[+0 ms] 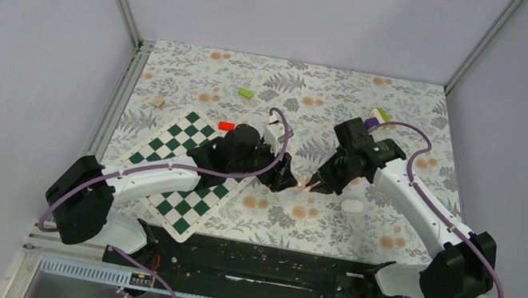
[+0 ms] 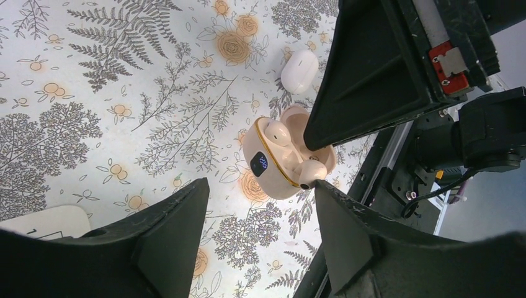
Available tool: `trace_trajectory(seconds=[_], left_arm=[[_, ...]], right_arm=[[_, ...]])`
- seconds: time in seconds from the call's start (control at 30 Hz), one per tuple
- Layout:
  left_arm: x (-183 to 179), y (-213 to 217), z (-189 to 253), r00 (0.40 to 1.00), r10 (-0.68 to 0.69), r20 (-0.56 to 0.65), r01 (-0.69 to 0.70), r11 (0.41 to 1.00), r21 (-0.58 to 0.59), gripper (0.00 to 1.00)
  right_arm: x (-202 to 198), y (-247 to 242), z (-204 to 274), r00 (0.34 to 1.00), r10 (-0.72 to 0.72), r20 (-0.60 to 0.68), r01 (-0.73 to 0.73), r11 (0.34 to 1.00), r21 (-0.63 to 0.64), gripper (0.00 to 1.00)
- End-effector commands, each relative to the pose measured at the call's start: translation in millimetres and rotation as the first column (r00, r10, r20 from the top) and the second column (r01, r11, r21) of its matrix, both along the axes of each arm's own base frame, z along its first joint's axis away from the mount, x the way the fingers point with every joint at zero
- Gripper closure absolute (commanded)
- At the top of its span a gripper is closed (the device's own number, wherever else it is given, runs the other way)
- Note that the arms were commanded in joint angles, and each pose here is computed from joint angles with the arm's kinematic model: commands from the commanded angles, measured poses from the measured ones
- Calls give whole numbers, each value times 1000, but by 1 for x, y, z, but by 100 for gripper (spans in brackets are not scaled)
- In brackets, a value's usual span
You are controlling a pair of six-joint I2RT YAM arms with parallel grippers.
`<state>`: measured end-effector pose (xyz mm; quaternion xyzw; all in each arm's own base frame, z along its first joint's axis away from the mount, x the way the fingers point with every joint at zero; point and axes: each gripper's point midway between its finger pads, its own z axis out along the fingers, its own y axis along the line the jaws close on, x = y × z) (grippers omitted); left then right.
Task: Insert the wireless bluetooth earbuds into the charging case
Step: Place the charging case with the earbuds at the center of the board.
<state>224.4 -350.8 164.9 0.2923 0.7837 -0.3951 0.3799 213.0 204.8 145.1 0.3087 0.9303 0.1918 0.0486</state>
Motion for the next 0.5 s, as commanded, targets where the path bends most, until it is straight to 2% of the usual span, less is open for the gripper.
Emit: trace_trajectory(seconds=[0.0, 0.47], left_arm=[[6, 3, 20, 999, 13, 50, -11, 999, -46, 36], [8, -6, 16, 1000, 6, 15, -5, 998, -65, 37]], right_arm=[[-3, 1, 11, 1000, 0, 8, 0, 1000, 28, 100], [-4, 0, 11, 1000, -4, 11, 4, 1000, 27, 100]])
